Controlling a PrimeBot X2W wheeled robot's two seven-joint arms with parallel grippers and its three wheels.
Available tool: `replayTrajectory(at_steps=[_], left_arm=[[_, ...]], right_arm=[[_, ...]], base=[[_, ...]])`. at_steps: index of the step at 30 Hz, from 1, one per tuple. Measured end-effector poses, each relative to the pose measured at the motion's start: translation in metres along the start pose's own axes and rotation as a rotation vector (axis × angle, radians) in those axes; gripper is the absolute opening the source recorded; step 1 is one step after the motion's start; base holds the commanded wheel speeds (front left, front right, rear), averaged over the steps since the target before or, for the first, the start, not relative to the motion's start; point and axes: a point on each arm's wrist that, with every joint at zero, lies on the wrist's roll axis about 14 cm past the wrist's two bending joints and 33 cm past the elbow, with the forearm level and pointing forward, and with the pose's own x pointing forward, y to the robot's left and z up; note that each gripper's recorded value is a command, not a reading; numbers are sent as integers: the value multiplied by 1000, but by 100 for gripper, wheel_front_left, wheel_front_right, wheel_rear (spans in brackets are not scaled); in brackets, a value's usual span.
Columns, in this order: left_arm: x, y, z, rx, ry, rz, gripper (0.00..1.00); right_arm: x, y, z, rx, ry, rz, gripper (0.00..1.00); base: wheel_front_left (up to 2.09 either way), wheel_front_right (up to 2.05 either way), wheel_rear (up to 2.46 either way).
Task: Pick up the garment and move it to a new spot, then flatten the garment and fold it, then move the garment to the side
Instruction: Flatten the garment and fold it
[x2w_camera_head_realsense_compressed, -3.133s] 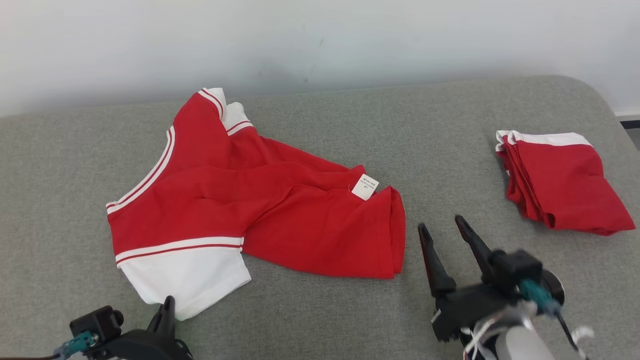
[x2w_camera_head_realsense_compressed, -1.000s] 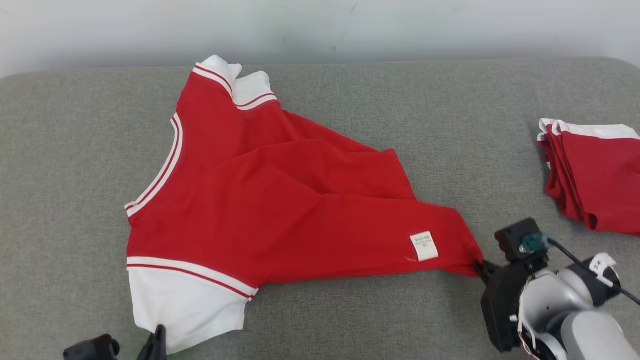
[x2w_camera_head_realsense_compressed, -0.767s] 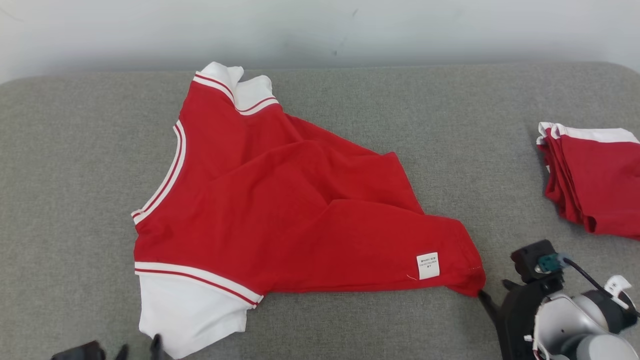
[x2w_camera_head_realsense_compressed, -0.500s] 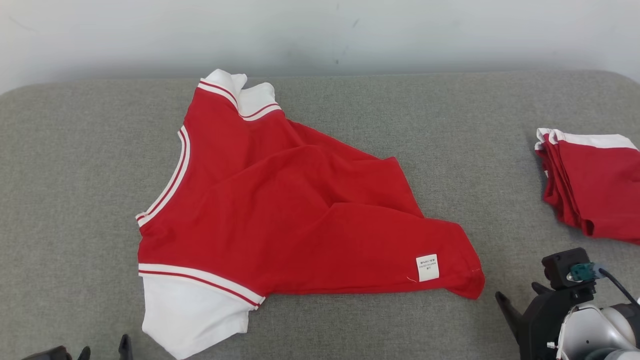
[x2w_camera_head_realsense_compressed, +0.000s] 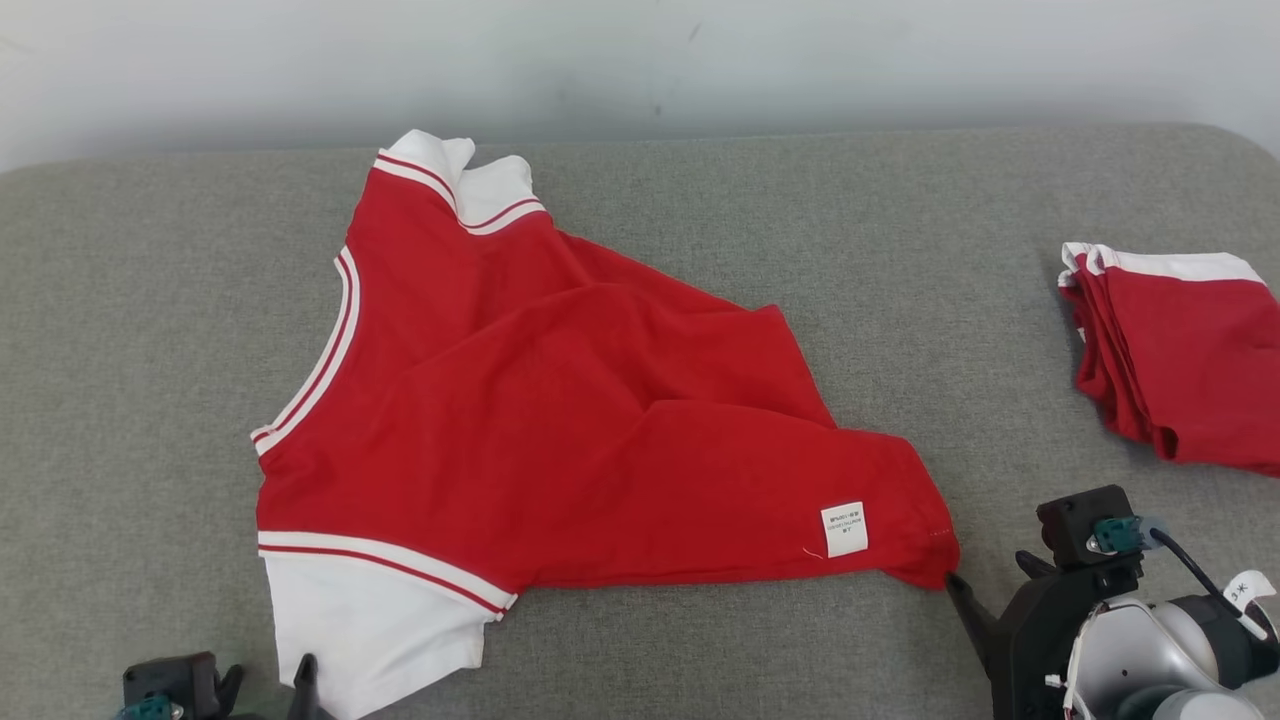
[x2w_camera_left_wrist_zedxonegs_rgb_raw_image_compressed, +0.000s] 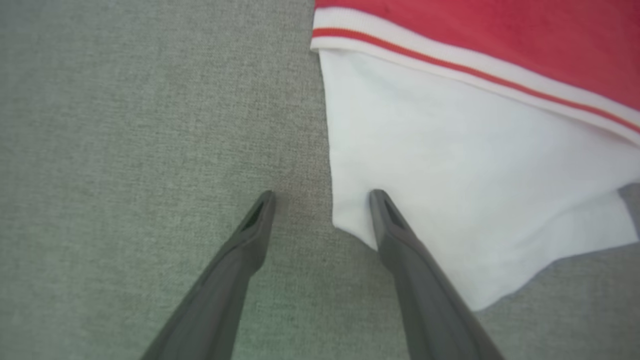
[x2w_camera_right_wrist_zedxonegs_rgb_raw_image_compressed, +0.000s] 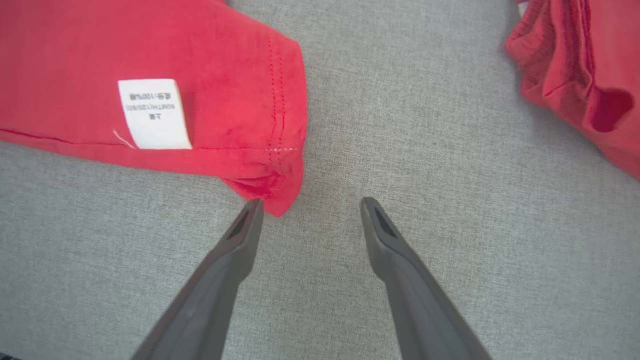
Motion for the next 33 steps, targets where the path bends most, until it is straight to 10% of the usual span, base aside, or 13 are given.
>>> replayTrajectory(at_steps=[4,8,11,22,24,27,33], left_arm=[[4,-3,-4,0,15,-21,48],[7,-4,-8,-6,23,-24,36],[10,-4,-7,-10,20,-26,0],[19,-8,-8,-16,28,-45,0],[20,-8,-8,-15,29,-48,0],[20,-7,-8,-15,27,-48,0],[19,-9,-3,-46,-1,-56,0]], right_arm=[[2,-10,-4,34,12,-48,100],[7,-7,-9,63,22,-47,100],[13,2,-3,79,0,-21,100],[32,7,11,116,-14,1,100],[34,9,14,112,-15,9,49],[37,14,13,110,-8,29,0],[35,14,20,121,-44,40,0]], base=[[0,0,0],[0,0,0],[0,0,0],[0,0,0],[0,0,0],[0,0,0],[0,0,0]])
